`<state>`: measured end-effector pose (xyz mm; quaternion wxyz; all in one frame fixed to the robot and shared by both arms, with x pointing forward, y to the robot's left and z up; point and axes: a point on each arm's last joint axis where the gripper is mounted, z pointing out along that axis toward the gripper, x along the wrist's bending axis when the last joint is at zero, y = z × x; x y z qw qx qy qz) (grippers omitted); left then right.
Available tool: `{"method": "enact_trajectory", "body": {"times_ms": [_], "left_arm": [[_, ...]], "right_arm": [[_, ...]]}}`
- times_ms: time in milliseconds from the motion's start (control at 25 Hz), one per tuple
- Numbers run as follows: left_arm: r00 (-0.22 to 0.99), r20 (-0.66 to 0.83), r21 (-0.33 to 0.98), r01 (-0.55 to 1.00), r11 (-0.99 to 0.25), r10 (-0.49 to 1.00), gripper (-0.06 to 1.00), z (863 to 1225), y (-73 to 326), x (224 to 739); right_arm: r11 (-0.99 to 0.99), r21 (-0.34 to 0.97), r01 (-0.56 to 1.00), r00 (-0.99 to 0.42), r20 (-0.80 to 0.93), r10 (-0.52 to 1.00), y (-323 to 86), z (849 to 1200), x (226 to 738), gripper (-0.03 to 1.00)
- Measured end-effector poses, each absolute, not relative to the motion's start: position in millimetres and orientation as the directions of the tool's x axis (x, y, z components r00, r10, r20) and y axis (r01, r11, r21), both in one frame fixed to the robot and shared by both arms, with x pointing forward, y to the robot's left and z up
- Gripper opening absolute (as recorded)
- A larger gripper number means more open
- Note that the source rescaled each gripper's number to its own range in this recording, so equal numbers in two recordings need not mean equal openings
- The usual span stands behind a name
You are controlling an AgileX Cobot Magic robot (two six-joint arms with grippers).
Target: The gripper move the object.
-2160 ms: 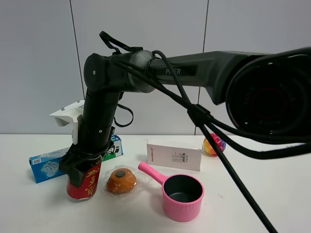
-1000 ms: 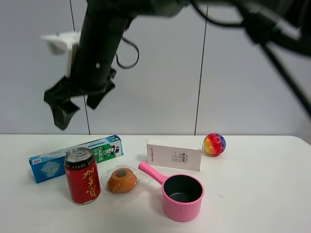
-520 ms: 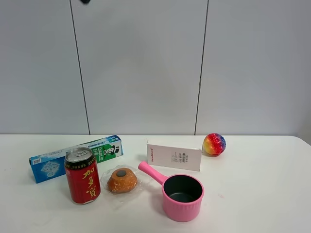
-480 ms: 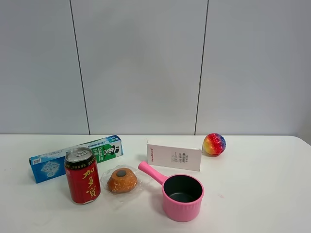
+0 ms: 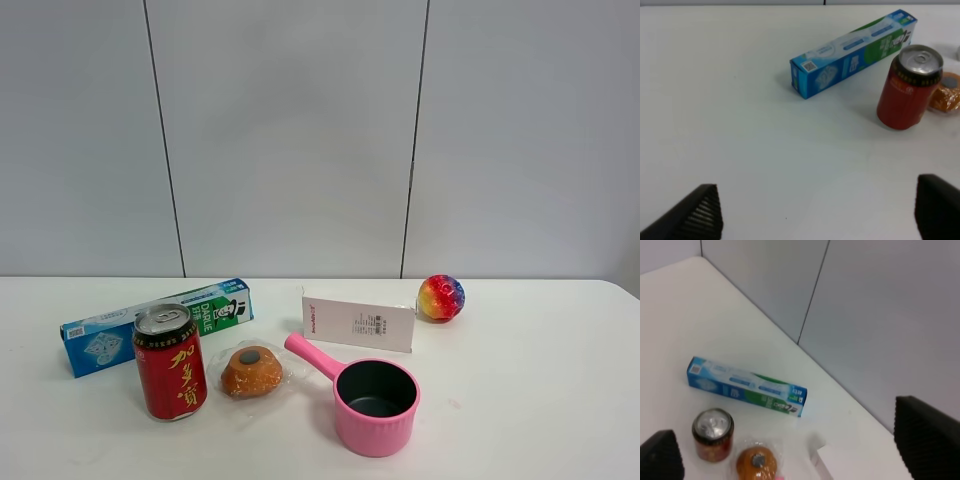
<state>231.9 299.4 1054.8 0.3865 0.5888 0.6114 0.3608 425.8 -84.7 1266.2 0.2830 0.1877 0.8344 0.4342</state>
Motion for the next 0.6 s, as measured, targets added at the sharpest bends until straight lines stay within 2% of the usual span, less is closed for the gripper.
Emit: {"method": "enact_trajectory", "body": {"times_ms": [240,440,600], "left_arm": [[-0.008,-0.048,0.896,0.441,0.046,0.999,1.0,1055,299,232],[-0.008,-0.048,0.896,0.441,0.046,0.999,1.0,1055,299,232],[-0.008,-0.048,0.896,0.441,0.046,0.999,1.0,1055,299,232]], "right_arm": [[0.576,0.789,0.217,-0.76,-0.234,0.606,-138,1183,387,0.56],[0.485,0.792,0.369,-0.634,-0.167,0.755,-197,1158,372,0.56],[0.392,0.781,0.486,-0.443,-0.166,0.881,-246,1146,361,0.56]]}}
